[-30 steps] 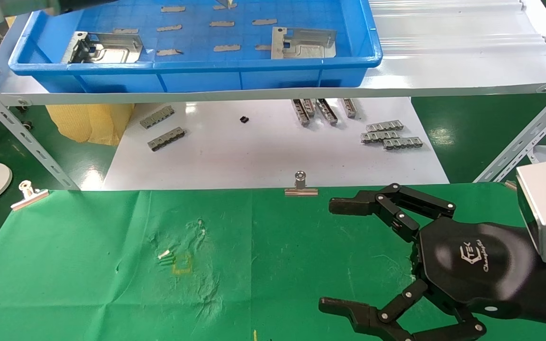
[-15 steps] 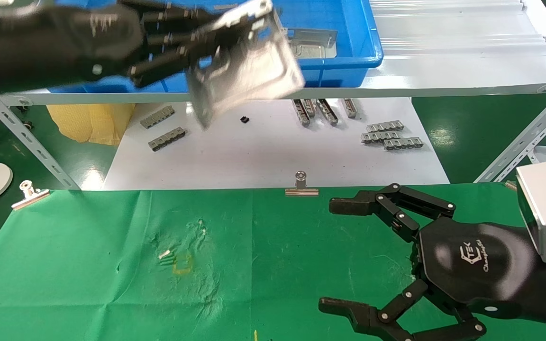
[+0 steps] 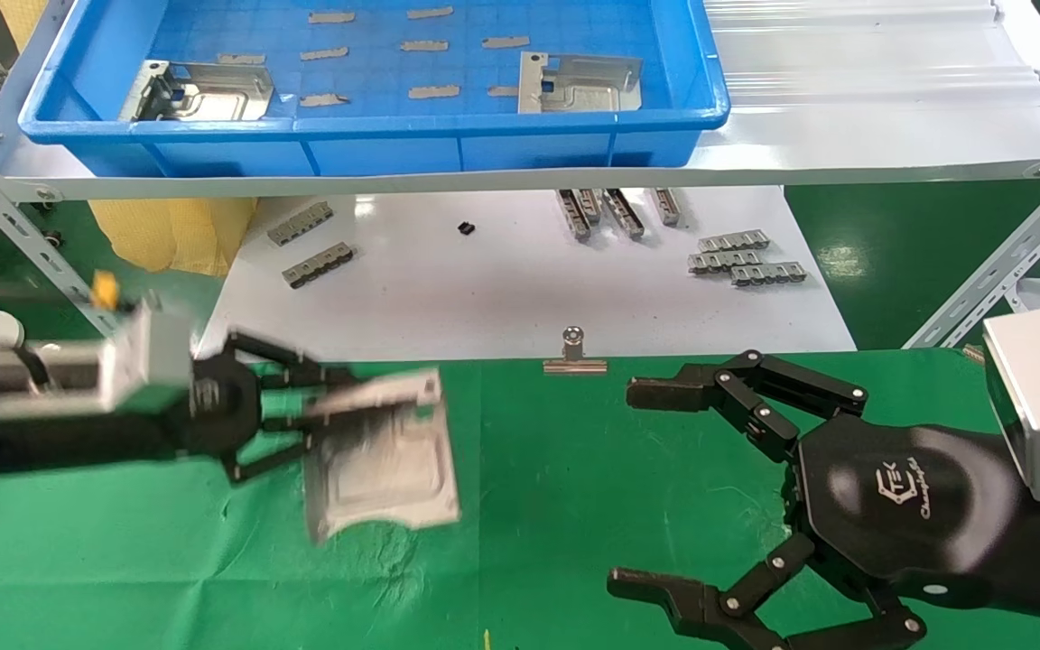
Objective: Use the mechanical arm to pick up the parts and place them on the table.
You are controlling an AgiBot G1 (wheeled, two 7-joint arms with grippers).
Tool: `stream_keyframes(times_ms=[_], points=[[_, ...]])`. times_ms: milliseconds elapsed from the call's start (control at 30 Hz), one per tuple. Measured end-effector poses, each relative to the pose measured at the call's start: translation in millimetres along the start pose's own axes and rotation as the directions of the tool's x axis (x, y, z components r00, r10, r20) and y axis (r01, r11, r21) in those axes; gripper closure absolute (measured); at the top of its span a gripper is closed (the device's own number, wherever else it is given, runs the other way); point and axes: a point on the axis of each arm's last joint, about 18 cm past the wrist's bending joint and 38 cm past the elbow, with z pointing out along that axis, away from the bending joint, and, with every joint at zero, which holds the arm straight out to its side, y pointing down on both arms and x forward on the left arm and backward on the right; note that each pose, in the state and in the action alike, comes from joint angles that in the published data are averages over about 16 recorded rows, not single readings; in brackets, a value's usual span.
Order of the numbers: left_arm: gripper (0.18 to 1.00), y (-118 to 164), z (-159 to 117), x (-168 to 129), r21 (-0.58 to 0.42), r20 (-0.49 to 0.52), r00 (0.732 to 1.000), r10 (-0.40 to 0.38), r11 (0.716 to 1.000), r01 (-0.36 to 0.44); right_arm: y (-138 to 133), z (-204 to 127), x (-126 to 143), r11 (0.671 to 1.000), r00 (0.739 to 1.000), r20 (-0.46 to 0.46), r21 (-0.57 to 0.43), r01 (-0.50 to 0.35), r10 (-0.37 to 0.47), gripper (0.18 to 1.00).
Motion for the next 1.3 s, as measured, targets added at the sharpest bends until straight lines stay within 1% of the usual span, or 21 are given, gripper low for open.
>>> stream_keyframes(times_ms=[133,267,467,800,933,1033,1133,1300], points=[[0.905,27.4,3.0,11.1,-0.078,-0.023,0.999,0.042,0.996,-0.043,0.0,0.0,0.0,1.0,1.0,0.0,0.0,0.0,0.0,0.179],[0.905,43.5,6.4,14.8,-0.137,-0.049,0.995,0.091,0.986,-0.097,0.0,0.0,0.0,1.0,1.0,0.0,0.0,0.0,0.0,0.179],[0.905,54.3,10.0,15.6,-0.187,-0.086,0.986,0.14,0.97,-0.154,0.0,0.0,0.0,1.0,1.0,0.0,0.0,0.0,0.0,0.179],[0.894,61.2,12.4,16.5,-0.224,-0.123,0.98,0.158,0.957,-0.183,0.0,0.0,0.0,1.0,1.0,0.0,0.0,0.0,0.0,0.179],[0.88,60.5,12.5,15.7,-0.223,-0.123,0.98,0.159,0.958,-0.183,0.0,0.0,0.0,1.0,1.0,0.0,0.0,0.0,0.0,0.179],[0.852,58.3,11.7,15.3,-0.209,-0.113,0.982,0.148,0.963,-0.169,0.0,0.0,0.0,1.0,1.0,0.0,0.0,0.0,0.0,0.179],[0.827,56.0,9.8,15.1,-0.188,-0.087,0.989,0.117,0.973,-0.132,0.0,0.0,0.0,1.0,1.0,0.0,0.0,0.0,0.0,0.179],[0.749,52.6,5.2,14.6,-0.139,-0.028,0.999,0.044,0.989,-0.048,0.0,0.0,0.0,1.0,1.0,0.0,0.0,0.0,0.0,0.179]])
